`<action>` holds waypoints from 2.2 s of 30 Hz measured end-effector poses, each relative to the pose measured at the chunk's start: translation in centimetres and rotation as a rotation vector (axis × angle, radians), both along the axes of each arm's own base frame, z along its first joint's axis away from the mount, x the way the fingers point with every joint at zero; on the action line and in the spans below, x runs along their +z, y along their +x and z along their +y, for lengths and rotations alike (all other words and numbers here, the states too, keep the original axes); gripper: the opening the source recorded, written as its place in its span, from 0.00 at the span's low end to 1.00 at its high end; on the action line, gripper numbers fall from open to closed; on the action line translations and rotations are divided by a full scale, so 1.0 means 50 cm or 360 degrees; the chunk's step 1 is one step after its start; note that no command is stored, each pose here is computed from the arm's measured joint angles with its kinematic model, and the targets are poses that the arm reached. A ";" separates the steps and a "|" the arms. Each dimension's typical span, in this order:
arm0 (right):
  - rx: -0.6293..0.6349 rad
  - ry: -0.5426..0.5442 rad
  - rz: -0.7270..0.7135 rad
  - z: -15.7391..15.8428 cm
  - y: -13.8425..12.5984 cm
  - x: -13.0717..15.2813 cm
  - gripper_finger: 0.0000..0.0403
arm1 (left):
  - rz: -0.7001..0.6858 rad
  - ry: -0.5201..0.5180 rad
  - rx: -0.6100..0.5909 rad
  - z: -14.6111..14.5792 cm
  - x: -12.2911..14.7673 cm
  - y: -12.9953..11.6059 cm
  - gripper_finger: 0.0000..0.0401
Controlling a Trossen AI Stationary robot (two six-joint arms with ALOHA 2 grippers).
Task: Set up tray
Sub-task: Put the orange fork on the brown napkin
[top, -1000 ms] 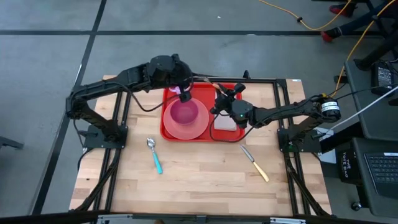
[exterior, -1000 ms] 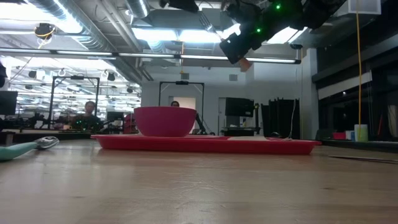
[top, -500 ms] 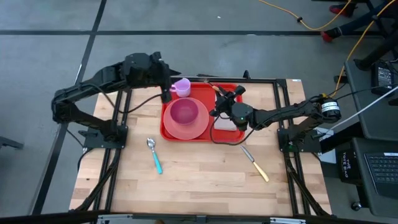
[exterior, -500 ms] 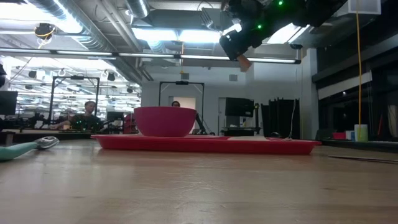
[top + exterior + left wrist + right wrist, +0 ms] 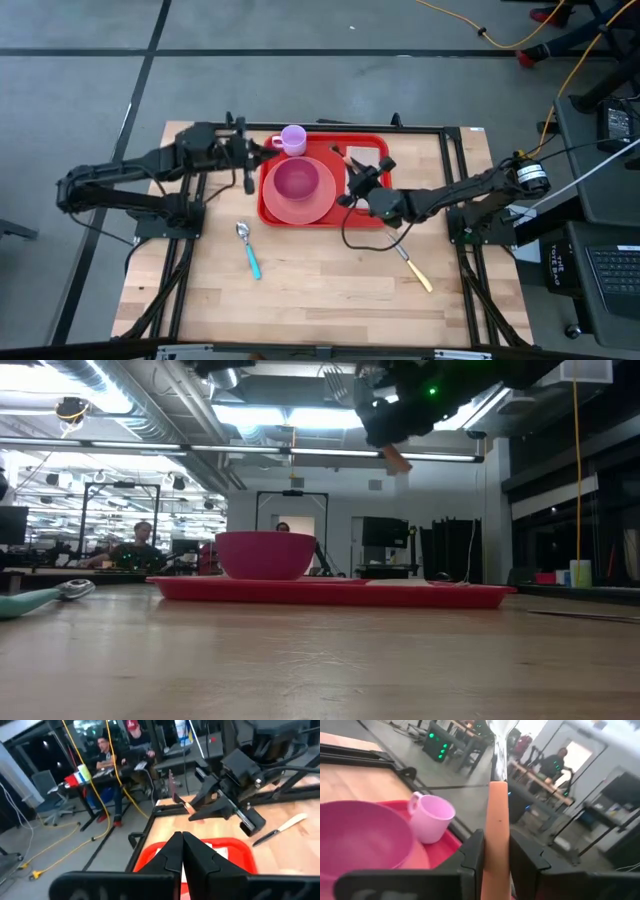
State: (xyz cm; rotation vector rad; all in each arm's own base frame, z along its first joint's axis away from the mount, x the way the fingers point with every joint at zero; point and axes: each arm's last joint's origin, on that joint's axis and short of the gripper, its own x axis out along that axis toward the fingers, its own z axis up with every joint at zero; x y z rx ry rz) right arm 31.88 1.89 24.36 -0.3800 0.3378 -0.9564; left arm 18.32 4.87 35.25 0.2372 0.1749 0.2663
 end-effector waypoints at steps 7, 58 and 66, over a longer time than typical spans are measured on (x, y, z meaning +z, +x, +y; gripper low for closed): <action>0.0014 0.0137 -0.0097 0.034 -0.010 -0.017 0.18 | -0.0129 -0.0009 -0.0071 -0.016 -0.105 -0.024 0.01; -0.0561 0.1409 -0.0303 -0.008 -0.057 0.041 0.18 | -0.0124 -0.0023 -0.0156 -0.023 -0.254 -0.038 0.01; -0.0690 0.1570 -0.0317 -0.045 -0.056 0.033 0.18 | -0.0138 -0.0019 -0.0156 -0.023 -0.252 -0.038 0.02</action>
